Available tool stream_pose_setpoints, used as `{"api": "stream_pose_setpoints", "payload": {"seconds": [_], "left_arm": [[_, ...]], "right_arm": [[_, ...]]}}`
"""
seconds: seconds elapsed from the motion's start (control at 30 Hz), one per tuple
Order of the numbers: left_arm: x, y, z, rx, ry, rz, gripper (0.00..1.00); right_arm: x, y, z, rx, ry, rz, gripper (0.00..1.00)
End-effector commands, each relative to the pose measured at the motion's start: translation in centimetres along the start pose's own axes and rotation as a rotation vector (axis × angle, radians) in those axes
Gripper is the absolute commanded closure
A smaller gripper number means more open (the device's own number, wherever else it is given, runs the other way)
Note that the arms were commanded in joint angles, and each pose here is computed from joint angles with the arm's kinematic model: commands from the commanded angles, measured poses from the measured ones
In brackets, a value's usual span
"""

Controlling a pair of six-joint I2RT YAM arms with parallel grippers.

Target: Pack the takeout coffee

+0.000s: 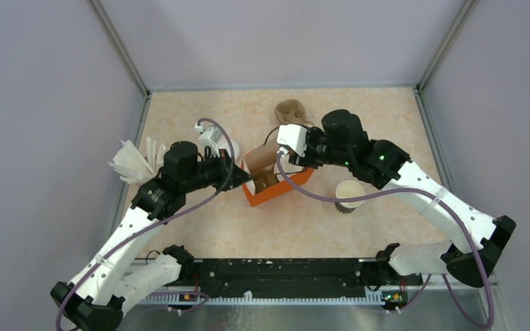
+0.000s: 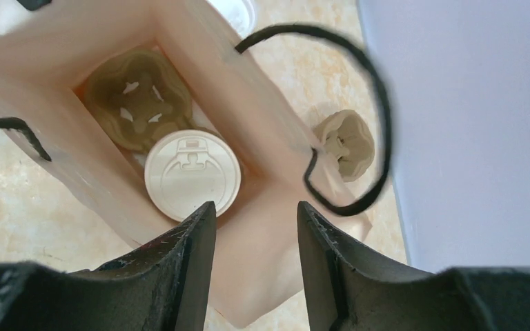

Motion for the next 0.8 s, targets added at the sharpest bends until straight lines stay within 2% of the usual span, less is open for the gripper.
{"api": "stream_pose_setpoints", "payload": {"seconds": [0.0,0.17,0.33,0.4,0.47,0.57,0.77], "left_arm": [[-1.8,-0.9,-0.5,0.009,-0.070,-0.010,0.96],[-1.9,-0.8,-0.3,0.002,-0.073,-0.026,0.96],[-1.9,-0.5,0.0,-0.020,-0.067,-0.046,0.93],[-1.9,-0.1,0.0,-0.049,-0.065,-0.054,0.92],[-2.1,0.3,0.1,-0.081,-0.064,-0.058,0.91],[-2.7,0.7,-0.1,-0.135,-0.075,-0.065,0.83],[-3.6,0.6,-0.3,-0.158,-0.099,-0.052,0.70]], "right_arm": [[-3.3,-1.2,-2.6,0.027,-0.148,0.022,0.54],[-3.7,-2.0,-3.1,0.084,-0.178,0.065,0.56],[-4.5,-5.9,-5.4,0.393,-0.268,0.181,0.56],[-4.6,-6.9,-6.2,0.493,-0.313,0.300,0.55],[-5.0,-6.9,-6.7,0.513,-0.373,0.378,0.55],[-5.7,-6.5,-7.0,0.479,-0.450,0.445,0.54],[-6.4,-6.6,-8.3,0.488,-0.511,0.532,0.50]]}}
Point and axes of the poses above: each gripper's point midway between its finger pads, its own z axis out along the fingers, its own y axis along the line the jaws close on, x = y × z, the point moved 4 cm from there along -z, back along the fingers, and after that the axes turned 9 degrees about z, right-handed, at the moved point
